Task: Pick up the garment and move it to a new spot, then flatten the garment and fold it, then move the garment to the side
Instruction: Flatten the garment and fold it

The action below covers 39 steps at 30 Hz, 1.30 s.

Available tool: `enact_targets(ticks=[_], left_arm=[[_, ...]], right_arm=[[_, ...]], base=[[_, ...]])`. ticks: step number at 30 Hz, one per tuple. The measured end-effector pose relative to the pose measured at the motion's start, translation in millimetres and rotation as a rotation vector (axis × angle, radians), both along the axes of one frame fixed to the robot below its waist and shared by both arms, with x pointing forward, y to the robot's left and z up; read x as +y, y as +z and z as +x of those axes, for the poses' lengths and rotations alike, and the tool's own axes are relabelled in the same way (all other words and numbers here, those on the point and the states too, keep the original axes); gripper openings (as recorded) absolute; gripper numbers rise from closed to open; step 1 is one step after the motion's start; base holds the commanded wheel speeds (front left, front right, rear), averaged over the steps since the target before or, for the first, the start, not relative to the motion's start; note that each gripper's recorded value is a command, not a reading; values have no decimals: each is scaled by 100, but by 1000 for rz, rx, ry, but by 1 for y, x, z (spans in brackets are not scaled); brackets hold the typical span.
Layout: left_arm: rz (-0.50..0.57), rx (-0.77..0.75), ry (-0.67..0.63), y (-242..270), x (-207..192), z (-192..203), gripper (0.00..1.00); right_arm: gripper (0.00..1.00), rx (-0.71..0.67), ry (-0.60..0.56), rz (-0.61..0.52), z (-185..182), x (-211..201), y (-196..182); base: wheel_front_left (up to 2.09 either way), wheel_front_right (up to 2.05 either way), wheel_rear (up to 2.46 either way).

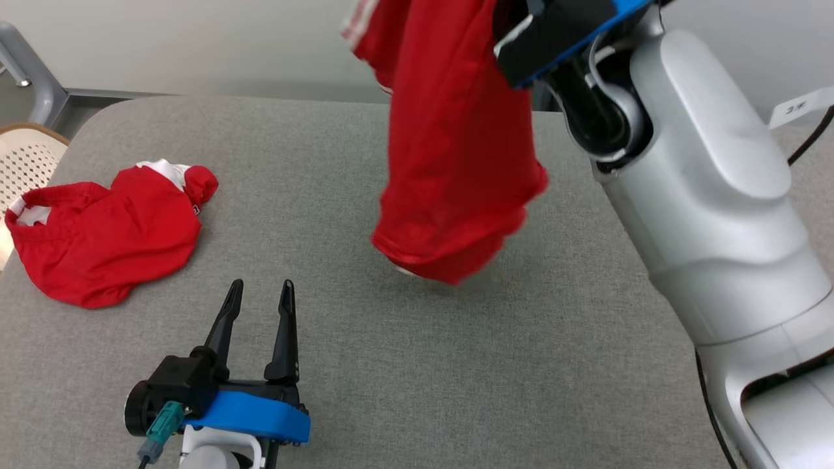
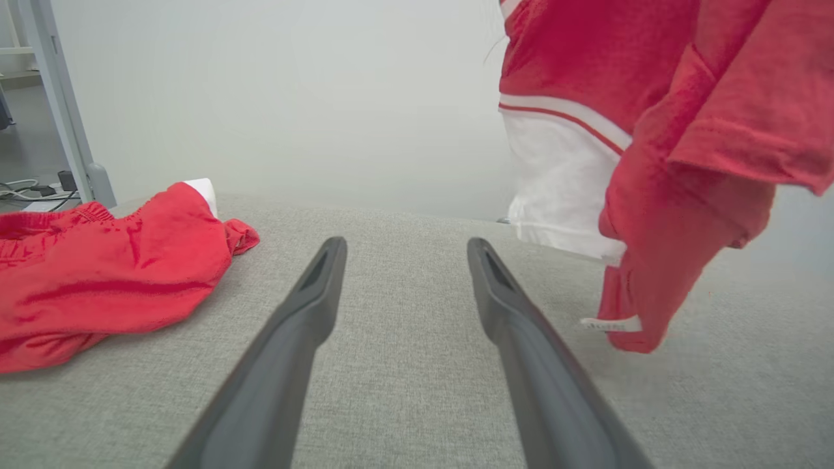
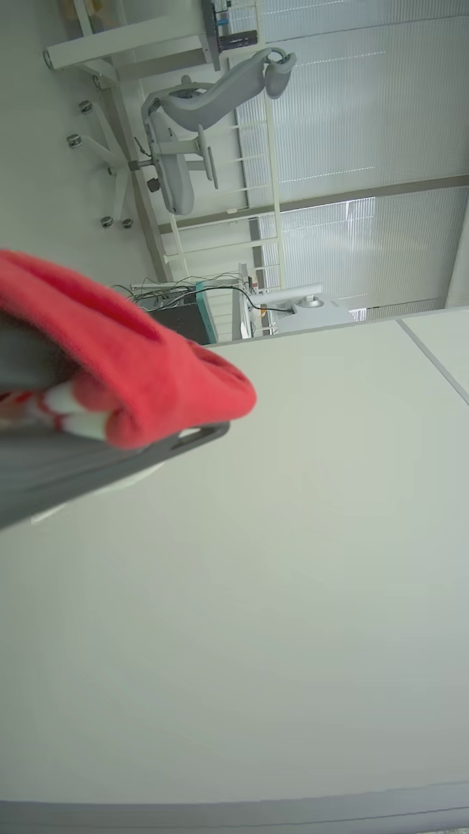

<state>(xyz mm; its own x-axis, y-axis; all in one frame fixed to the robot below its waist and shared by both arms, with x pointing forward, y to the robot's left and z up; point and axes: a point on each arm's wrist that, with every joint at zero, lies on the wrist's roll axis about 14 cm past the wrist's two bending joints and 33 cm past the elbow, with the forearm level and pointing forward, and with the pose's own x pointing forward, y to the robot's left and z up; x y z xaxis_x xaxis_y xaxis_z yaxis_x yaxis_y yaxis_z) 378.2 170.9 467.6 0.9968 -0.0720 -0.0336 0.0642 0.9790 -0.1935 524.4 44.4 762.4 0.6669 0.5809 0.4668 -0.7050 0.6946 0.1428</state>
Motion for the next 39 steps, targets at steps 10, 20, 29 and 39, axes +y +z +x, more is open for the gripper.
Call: enact_targets(ticks=[10,20,29,39], left_arm=[[-10,15,-26,-7,-10,14,100],[-8,4,-68,-4,-23,19,100],[-8,-6,-123,-1,-40,13,100],[-6,-5,-153,-1,-49,15,100]], right_arm=[[0,191,-285,-186,54,-72,-119],[0,475,-507,-476,9,-185,-269],[0,574,-549,-516,-52,-202,-294],[100,865,-436,-636,-139,-187,-325]], base=[[0,0,0],[0,0,0],[0,0,0],[0,0,0]])
